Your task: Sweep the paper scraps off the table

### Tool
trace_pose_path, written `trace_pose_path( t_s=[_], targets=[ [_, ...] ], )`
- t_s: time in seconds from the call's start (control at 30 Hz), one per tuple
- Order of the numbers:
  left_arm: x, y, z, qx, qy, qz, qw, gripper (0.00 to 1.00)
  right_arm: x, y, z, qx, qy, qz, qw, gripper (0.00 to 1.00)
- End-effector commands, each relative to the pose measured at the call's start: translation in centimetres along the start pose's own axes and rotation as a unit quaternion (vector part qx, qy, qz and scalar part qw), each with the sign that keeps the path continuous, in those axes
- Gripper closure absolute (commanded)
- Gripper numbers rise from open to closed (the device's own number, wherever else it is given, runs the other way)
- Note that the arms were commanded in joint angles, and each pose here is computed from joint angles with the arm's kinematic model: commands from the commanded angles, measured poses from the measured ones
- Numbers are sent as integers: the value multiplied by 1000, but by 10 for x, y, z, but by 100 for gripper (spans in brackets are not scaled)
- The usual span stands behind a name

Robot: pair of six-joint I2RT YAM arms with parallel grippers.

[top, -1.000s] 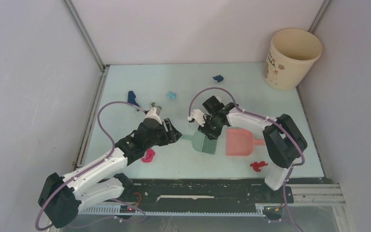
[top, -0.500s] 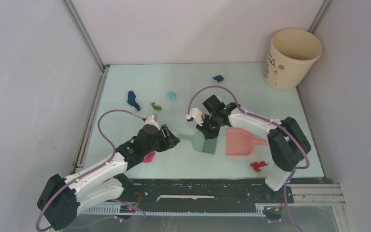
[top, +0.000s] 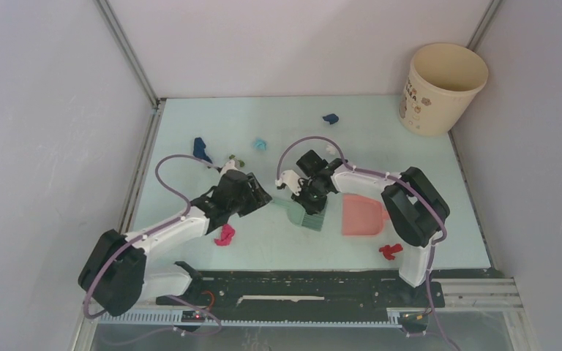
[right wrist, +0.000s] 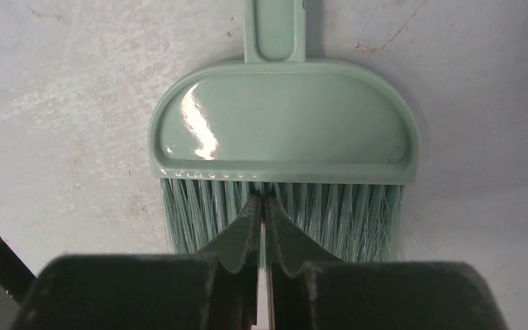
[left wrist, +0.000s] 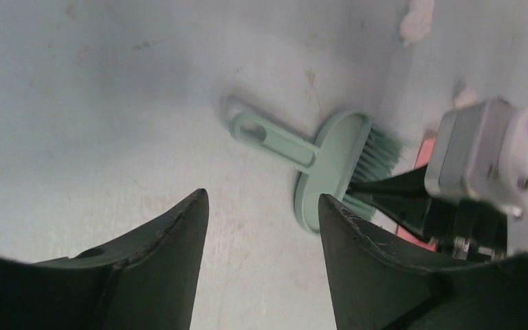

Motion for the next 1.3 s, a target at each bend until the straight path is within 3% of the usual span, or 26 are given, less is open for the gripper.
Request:
trace_pose_path(
  t_s=[0.0,0.27,0.57,0.87,1.1,1.27],
  targets=[
    [-9,14,-23,-21,-7,4,1000,34,2,11,-1,27,-9,3,1000,91],
    [-9,46,-24,31,-32,34,998,48,6,16,-1,42,-21,2,999,91],
    [-2,63,-13,44,-59,44,996,55,8,19,-1,47,-26,2,999,91],
    [9,76,-1,49,-100,54,992,49,9,20,0,52,-29,1,998,91],
    [21,77,5,54,-119,1,991,45,10,20,0,51,-31,1,998,92],
    [31,60,-3,-2,-107,-60,992,41,11,21,0,53,-32,-2,998,92]
  ],
)
Point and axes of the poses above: each gripper's point midway between its finger pads, its own y axis out along the fingers, its own x axis along the line the jaws close on, z = x × y, the point moved 10 cm from there along -y, back along the fingers, and after that the axes turned 2 degrees about -y, right-handed, at the moved point
